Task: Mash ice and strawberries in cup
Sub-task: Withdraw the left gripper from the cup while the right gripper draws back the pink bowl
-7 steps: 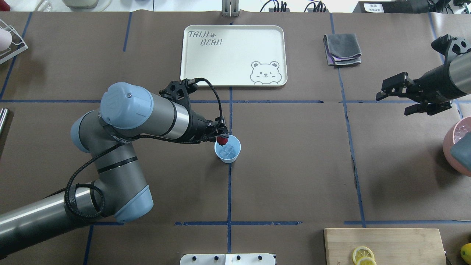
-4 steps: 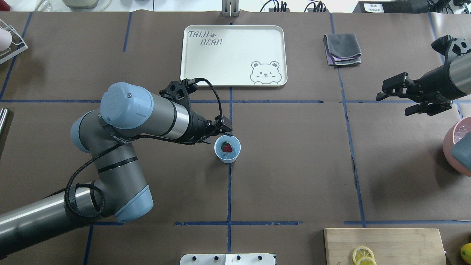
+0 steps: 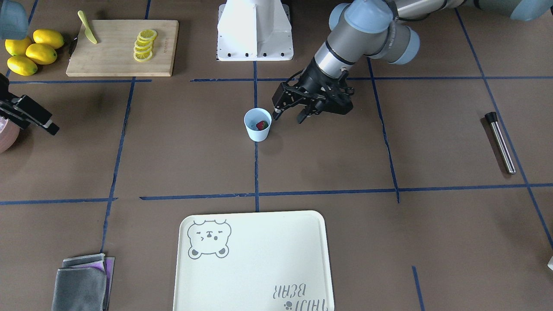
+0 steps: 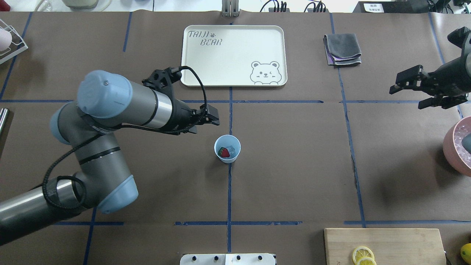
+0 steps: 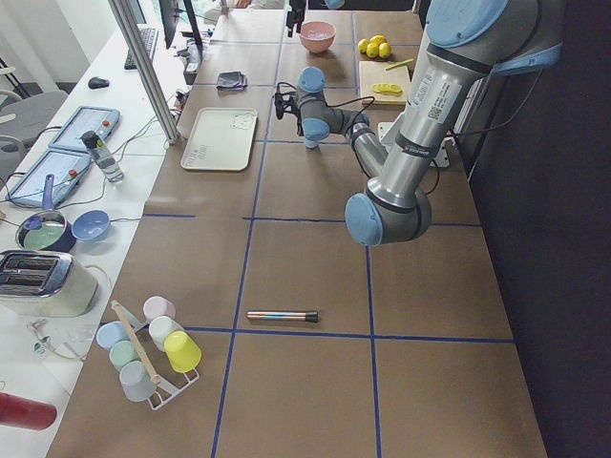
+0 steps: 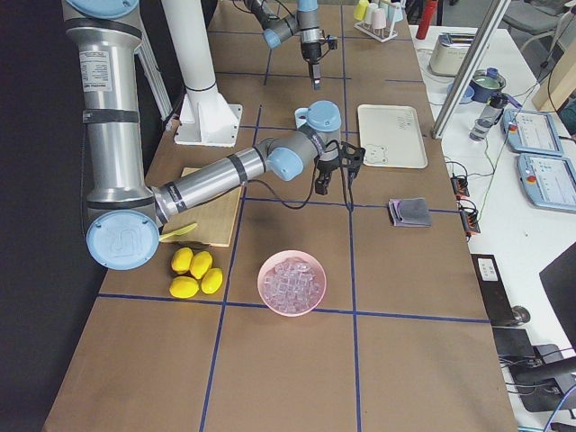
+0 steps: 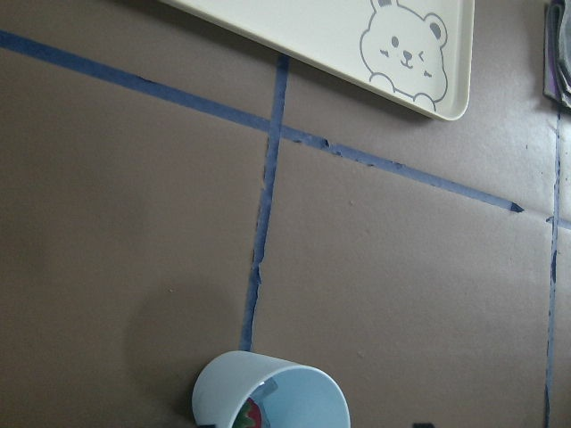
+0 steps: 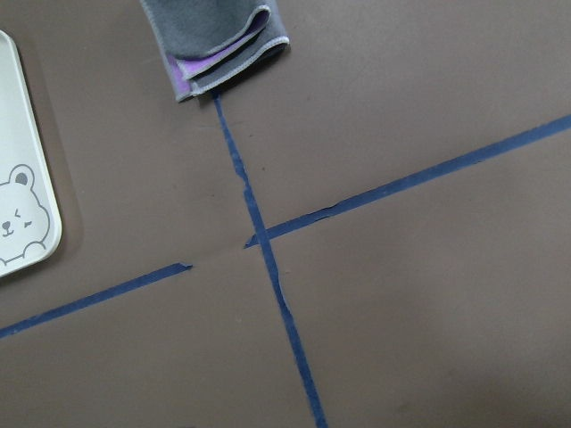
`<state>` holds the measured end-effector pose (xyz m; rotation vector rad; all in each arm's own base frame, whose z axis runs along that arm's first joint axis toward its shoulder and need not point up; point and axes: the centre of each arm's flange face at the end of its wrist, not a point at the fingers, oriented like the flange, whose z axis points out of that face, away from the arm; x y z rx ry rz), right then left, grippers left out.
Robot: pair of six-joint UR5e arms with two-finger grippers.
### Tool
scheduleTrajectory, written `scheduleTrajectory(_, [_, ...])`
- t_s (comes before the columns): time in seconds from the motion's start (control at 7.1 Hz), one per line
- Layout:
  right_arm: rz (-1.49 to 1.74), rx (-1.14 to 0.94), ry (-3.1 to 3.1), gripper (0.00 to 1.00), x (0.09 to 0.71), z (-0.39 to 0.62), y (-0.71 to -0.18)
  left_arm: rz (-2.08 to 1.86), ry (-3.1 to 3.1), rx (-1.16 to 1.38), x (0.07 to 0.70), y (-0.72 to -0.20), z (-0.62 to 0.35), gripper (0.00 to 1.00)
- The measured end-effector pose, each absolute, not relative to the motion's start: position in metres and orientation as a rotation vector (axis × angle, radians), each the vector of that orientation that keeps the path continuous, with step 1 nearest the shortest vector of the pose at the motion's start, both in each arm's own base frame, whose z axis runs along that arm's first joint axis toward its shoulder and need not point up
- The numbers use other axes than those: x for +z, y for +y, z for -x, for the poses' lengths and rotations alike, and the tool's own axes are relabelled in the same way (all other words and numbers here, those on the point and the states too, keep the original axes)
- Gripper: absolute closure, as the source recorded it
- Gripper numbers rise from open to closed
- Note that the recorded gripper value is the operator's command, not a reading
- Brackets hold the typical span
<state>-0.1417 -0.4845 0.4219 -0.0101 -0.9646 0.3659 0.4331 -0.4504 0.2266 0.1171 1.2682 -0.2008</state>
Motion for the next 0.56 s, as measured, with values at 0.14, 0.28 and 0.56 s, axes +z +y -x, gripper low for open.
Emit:
scheduleTrajectory(0.14, [-0.008,0.328,-0.924,0.0,0.432,0.119,-0.491,-0.152,1.224,-0.142,0.26,-0.473,-0.384,0.22])
scheduleTrajectory(0.28, [-0.027,0.283,-0.884,0.0,0.445,0.093,-0.497,-0.178,1.175,-0.079,0.304,-0.493,-0.324,0.22])
scheduleTrajectory(0.56, [-0.056,0.176,-0.823,0.0,0.487,0.037,-0.509,-0.265,1.066,0.078,0.408,-0.511,-0.203,0.22])
